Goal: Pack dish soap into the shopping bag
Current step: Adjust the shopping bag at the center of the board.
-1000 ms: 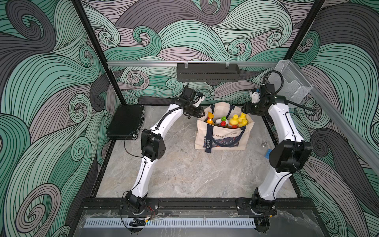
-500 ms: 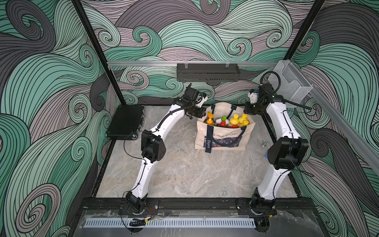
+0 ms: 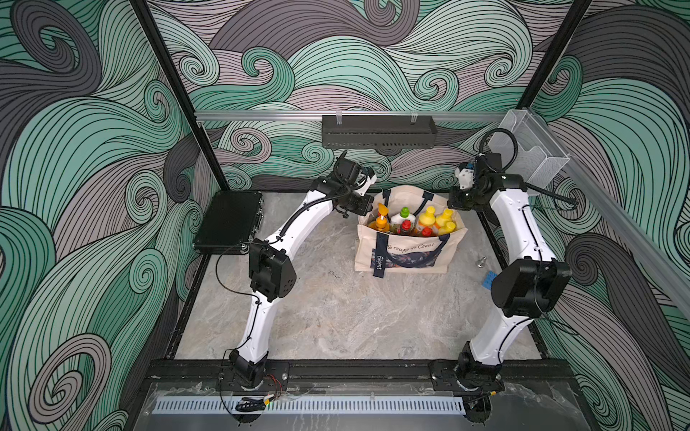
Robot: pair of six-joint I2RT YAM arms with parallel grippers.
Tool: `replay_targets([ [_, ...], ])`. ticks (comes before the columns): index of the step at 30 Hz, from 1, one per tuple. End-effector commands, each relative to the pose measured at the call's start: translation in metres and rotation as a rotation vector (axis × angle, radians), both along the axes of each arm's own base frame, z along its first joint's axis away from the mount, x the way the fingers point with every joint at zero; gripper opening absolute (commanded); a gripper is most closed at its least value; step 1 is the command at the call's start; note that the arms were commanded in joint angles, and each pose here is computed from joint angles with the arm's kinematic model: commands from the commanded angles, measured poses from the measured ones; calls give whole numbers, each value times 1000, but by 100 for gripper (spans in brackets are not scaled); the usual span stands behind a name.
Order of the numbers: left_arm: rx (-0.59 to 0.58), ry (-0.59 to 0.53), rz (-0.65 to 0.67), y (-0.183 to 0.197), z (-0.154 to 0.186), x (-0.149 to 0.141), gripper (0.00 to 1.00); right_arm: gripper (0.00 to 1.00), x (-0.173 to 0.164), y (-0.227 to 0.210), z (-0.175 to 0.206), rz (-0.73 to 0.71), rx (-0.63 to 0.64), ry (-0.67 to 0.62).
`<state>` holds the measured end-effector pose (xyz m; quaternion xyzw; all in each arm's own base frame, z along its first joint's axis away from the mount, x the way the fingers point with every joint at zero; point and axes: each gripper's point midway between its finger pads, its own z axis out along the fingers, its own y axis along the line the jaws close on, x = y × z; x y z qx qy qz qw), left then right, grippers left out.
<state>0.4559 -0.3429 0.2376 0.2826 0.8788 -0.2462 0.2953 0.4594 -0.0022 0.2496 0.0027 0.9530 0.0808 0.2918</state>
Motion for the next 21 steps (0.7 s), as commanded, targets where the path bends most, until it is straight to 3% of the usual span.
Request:
replay_targets([
  [1,-60,-138,2,1,53,0,0,0,-14,-5,35,-29,-1,-78],
  [21,-105,-209,4,4,84,-11,0,0,-29,-11,45,-54,19,-97],
])
